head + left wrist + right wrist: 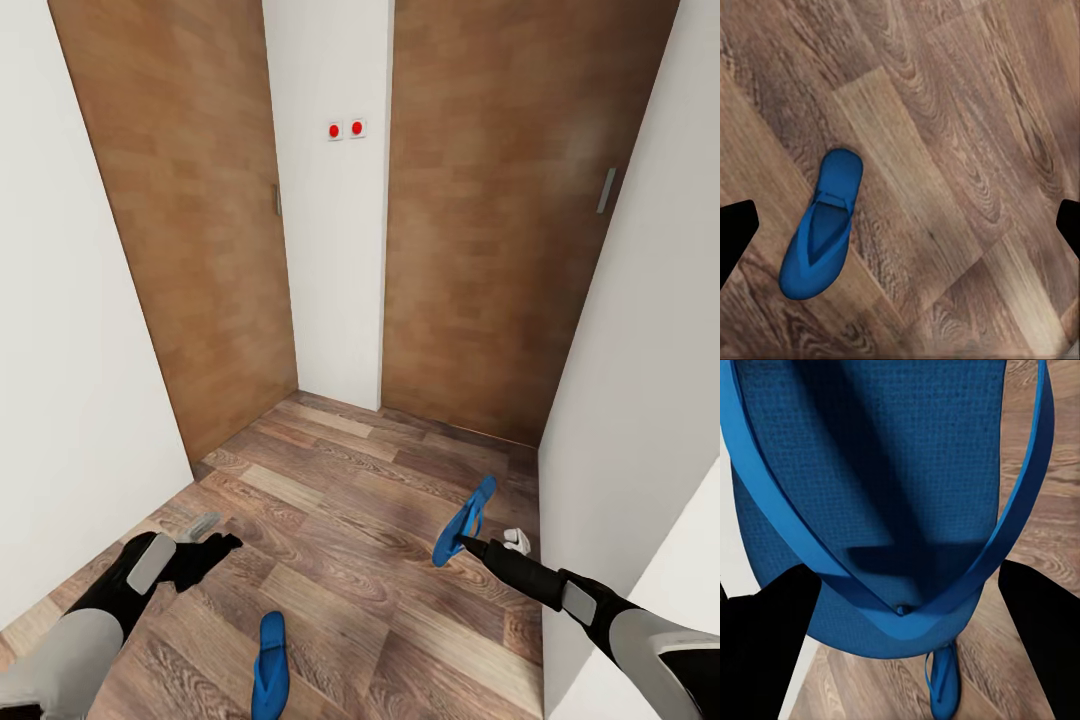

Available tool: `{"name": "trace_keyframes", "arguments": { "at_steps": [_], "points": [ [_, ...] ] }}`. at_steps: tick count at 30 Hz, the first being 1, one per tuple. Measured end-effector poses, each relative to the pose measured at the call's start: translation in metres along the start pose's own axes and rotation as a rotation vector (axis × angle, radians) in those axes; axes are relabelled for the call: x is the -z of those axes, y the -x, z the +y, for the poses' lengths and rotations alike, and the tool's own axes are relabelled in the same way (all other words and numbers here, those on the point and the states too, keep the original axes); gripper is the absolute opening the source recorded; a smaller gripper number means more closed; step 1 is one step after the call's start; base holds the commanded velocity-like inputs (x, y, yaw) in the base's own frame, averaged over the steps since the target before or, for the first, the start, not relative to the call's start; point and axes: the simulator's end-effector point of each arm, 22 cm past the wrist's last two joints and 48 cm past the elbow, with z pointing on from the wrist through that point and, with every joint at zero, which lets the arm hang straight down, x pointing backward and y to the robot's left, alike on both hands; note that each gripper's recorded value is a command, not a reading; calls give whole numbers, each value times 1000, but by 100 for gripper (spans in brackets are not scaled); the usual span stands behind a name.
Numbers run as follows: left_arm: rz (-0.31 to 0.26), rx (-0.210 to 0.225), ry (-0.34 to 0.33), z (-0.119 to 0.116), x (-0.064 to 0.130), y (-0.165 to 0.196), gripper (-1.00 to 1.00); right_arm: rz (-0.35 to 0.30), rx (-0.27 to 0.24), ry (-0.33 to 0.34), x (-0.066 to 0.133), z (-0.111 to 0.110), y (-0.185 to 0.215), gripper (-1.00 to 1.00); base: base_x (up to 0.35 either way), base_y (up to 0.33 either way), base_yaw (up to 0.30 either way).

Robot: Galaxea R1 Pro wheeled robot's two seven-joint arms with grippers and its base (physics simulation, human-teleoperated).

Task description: In the bedroom, move the book from the bed onto either nightstand, and place the two sandals side by side next to the bed.

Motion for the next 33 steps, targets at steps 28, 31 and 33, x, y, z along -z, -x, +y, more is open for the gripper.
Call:
{"name": "trace_keyframes", "arguments": {
  "at_steps": [28,31,33],
  "points": [
    [251,-507,170,-99,0,-58,100,1,-7,57,2,10,0,-100,0,0,0],
    [261,-538,179,-99,-6,-64,100,9,-15,51,0,5,-4,-100,0,0,0],
    [269,-548,183,-97,-10,-68,100,13,-21,47,-1,1,-7,-100,0,0,0]
  ]
}}
